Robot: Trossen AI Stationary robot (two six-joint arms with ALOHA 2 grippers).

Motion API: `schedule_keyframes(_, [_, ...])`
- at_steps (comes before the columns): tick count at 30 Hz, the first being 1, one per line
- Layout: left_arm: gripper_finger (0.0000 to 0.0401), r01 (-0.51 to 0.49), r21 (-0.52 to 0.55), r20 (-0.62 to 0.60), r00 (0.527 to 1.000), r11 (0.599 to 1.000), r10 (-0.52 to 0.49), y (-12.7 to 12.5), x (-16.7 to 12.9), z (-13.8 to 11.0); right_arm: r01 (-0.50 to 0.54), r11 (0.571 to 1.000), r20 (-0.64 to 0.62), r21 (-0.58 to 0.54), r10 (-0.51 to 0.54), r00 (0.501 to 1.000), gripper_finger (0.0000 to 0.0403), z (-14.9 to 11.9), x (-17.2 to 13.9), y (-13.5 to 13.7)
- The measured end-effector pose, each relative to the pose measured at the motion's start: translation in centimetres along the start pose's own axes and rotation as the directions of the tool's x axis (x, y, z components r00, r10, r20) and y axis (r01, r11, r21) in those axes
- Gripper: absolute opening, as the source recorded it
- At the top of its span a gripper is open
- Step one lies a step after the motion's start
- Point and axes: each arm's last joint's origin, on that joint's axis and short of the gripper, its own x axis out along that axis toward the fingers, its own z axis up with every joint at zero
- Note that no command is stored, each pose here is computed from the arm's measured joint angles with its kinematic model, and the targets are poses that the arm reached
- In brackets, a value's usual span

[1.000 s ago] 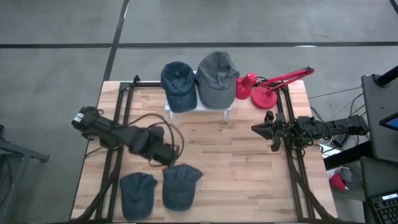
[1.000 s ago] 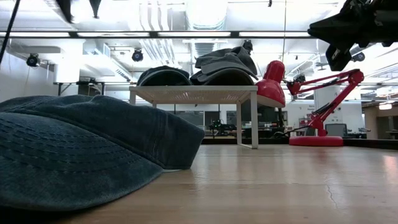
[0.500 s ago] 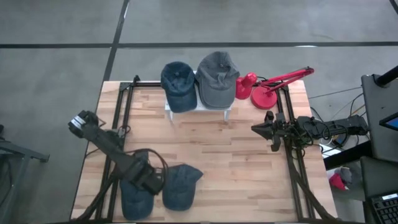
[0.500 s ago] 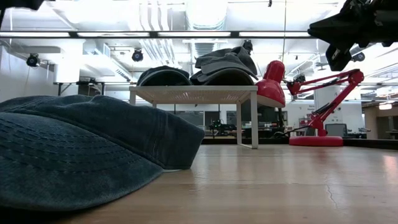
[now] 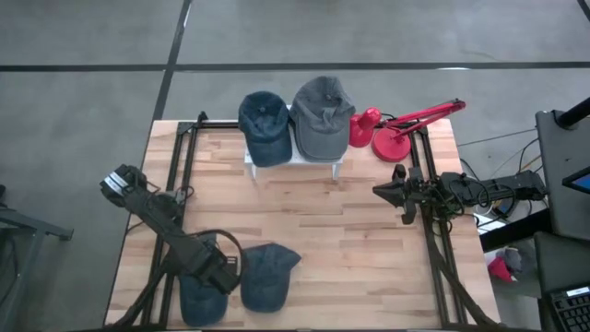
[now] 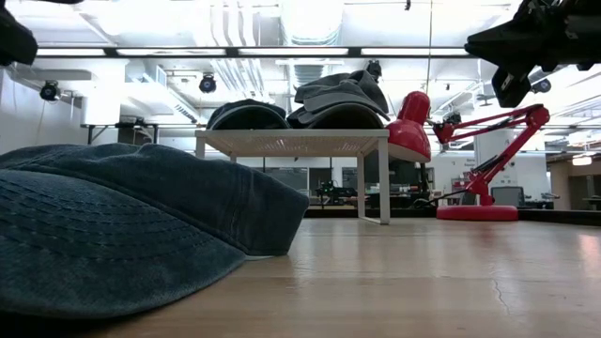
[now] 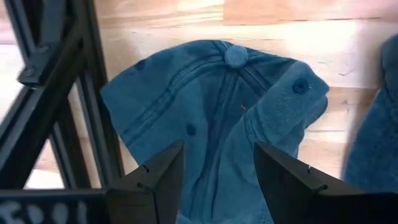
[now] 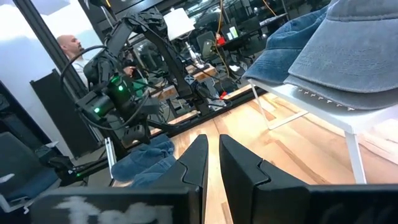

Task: Pick & Place hat
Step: Stack the left blue cap on top of the blue cap on the shelf

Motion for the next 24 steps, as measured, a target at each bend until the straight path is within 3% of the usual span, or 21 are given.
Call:
schedule_keyframes(14, [0.0197,-0.013,-0.017,0.015,1.0,1.0,0.013,0.9,1.5,-0.5,0.0,1.0,-0.001,-0.003,0.0,1.0,0.0038,0.0,0.0,0.0])
schedule_keyframes(24, [0.0197,0.004,0.0,-0.014,1.0,1.0,-0.004,1.3,4.2,-0.6,-0.002,1.0,-0.002,-0.003,0.002,1.0,0.0038,0.0,0.0,0.0])
